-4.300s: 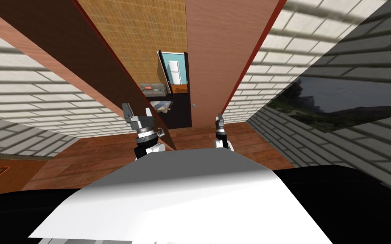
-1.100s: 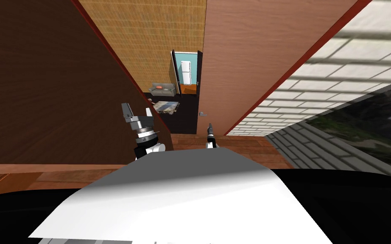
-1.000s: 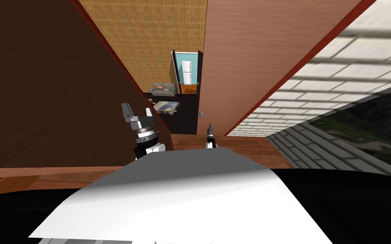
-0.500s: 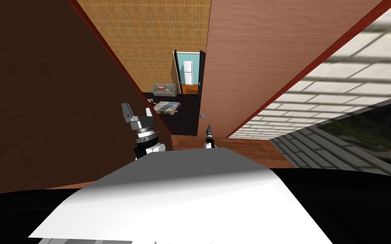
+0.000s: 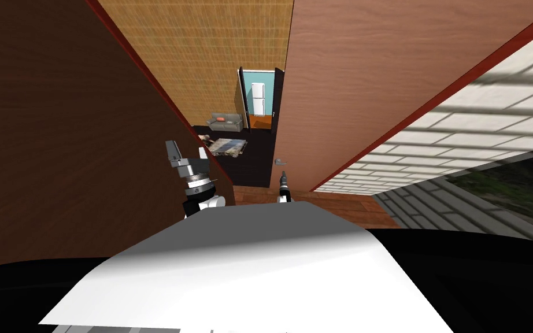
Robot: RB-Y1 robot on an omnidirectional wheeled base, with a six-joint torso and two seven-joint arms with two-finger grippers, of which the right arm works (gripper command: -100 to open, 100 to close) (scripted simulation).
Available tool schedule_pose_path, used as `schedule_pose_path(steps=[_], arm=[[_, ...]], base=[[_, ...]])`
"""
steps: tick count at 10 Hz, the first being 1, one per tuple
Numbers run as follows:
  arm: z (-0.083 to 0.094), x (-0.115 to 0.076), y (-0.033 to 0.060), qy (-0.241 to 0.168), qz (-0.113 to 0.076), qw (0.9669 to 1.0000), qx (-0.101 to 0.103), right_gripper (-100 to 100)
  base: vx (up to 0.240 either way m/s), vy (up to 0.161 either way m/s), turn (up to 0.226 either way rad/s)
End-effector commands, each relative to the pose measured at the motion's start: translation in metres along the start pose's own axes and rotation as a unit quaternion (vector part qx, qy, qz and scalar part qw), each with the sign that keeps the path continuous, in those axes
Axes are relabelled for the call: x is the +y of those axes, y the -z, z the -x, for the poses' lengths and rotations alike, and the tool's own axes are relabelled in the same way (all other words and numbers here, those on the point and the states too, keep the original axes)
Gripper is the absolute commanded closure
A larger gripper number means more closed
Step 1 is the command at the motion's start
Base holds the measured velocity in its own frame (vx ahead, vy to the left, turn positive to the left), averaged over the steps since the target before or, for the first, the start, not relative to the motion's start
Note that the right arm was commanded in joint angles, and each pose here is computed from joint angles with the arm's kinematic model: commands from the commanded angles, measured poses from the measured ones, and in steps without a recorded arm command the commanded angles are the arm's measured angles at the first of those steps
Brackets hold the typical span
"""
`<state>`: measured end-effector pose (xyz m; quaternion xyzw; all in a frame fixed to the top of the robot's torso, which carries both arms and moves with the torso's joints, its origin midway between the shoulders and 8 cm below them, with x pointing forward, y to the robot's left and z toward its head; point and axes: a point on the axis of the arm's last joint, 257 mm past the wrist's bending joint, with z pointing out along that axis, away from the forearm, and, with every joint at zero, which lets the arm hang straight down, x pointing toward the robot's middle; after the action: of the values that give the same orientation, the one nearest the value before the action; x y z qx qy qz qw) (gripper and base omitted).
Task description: Pull the door open
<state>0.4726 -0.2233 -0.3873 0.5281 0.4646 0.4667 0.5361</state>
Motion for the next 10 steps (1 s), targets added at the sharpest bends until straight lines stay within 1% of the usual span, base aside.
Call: schedule_pose_path(steps=[1,3,4,6,8,10], arm=[[0.012,-0.002,-0.0013,0.009,-0.001,1.0,-0.002,-100],[0.022,-0.003,-0.0024,0.017,-0.002,0.9998,-0.004,-100],[0.034,-0.004,-0.0036,0.026,-0.004,0.9996,-0.006,-100],[0.05,-0.005,-0.0053,0.038,-0.005,0.9992,-0.009,-100],[0.067,-0.005,-0.007,0.05,-0.006,0.9986,-0.013,-100],[0.091,-0.004,-0.0093,0.065,-0.007,0.9977,-0.019,-100]], base=[[-0.09,-0.031,0.041],[-0.149,-0.029,0.028],[-0.179,-0.017,0.033],[-0.123,-0.019,0.018],[-0.047,-0.015,0.008],[-0.019,-0.011,-0.001]])
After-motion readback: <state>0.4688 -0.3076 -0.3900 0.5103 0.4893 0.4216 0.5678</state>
